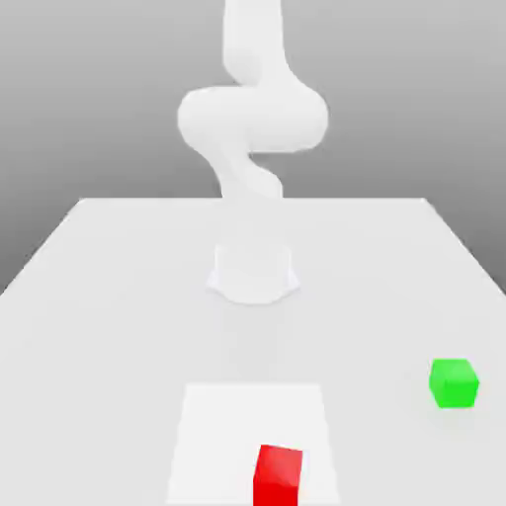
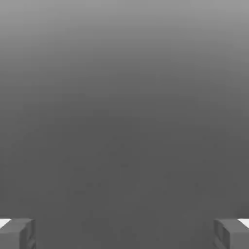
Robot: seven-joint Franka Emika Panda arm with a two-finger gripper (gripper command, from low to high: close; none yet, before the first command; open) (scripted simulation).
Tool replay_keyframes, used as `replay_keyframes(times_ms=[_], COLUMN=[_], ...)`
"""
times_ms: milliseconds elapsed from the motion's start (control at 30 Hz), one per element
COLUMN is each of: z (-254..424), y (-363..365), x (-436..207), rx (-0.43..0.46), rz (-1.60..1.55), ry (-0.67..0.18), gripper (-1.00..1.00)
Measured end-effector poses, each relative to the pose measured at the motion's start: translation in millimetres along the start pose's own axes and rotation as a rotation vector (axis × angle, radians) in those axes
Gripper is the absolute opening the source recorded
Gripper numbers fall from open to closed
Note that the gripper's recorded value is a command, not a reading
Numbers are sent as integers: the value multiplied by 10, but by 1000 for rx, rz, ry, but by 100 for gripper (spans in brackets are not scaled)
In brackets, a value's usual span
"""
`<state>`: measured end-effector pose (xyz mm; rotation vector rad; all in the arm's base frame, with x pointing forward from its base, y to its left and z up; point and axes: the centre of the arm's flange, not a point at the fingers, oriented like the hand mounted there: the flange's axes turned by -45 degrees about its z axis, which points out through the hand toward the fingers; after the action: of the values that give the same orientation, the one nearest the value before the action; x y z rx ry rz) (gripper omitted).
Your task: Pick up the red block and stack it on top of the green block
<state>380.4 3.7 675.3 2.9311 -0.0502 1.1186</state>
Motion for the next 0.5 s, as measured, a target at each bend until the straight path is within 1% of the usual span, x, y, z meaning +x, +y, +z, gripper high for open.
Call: replay_keyframes(times_ms=[233,500], z=[1376,2766], y=[-84,-140], x=[-200,-849], rx=[-38,-63], rz=[38,82], ry=[-200,-423], gripper=[0,0])
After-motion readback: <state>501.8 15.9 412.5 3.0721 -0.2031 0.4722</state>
